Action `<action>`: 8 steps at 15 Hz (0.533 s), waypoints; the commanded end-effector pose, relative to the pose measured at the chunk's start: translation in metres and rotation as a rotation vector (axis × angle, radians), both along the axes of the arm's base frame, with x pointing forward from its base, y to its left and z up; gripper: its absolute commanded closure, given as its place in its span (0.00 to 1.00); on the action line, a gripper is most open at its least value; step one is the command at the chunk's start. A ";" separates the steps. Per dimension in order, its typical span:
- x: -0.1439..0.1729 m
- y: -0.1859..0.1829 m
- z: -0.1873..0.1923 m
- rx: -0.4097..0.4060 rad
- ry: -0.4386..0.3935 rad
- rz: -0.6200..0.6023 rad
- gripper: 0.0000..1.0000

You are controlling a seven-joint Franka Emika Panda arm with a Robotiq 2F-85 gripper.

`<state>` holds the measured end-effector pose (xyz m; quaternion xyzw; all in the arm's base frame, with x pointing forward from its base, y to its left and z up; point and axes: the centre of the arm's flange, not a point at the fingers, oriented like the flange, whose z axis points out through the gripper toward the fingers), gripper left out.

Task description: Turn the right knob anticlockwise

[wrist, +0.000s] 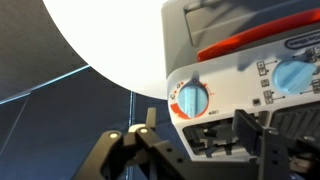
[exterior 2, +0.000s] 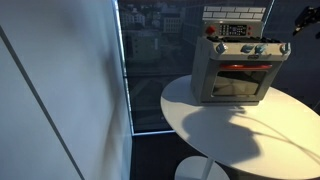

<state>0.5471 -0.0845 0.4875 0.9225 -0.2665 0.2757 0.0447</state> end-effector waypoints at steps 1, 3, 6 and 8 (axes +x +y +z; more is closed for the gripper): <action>-0.026 0.001 0.019 0.039 0.084 0.035 0.00; -0.034 0.002 0.025 0.054 0.125 0.042 0.00; -0.046 0.001 0.034 0.077 0.188 0.041 0.00; -0.055 0.000 0.038 0.096 0.237 0.037 0.00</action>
